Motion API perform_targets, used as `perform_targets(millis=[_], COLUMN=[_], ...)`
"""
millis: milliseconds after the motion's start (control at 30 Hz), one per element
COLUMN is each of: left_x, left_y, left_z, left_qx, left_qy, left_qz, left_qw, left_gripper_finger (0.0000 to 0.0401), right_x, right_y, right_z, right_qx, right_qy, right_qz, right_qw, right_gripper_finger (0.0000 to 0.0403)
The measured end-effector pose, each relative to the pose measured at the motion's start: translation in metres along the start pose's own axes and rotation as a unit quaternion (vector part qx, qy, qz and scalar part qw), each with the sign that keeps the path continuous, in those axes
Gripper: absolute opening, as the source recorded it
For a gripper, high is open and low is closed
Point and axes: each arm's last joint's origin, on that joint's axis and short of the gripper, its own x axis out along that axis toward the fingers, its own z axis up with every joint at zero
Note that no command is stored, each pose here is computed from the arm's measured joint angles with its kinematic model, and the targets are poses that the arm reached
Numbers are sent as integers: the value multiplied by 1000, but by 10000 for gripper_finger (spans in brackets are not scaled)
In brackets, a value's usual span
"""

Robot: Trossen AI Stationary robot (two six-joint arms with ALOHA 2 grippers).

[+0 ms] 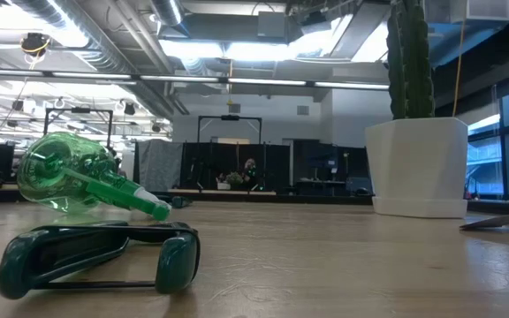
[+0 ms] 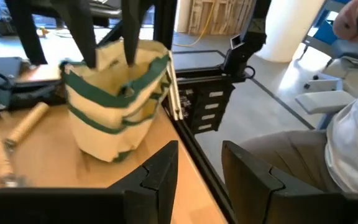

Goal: Pick & Place Garden tools in Gardening bag
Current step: Adjust the white bag

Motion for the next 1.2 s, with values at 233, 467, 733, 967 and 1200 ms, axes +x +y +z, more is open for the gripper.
perform_targets(millis=[233, 467, 733, 967, 1200], left_x=[33, 68, 96, 100, 101], left_y=[10, 40, 55, 53, 50], left_z=[-27, -62, -71, -63, -67], left_qx=[-37, -106, -77, -42, -47], left_qy=[-53, -109, -69, -76, -61], left_qz=[-17, -93, -70, -60, -67], left_qw=[998, 984, 992, 994, 995], left_gripper_finger=[118, 118, 118, 118, 118], right_x=[-2, -4, -6, -4, 4], right_y=[6, 6, 3, -11, -12], right_z=[2, -1, -6, -18, -24], right_qx=[-31, -50, -38, 30, 0], right_qy=[-65, -77, -58, 61, 133], right_qz=[11, 5, -2, -65, -97], right_qw=[997, 996, 998, 996, 986], right_gripper_finger=[160, 160, 160, 157, 138])
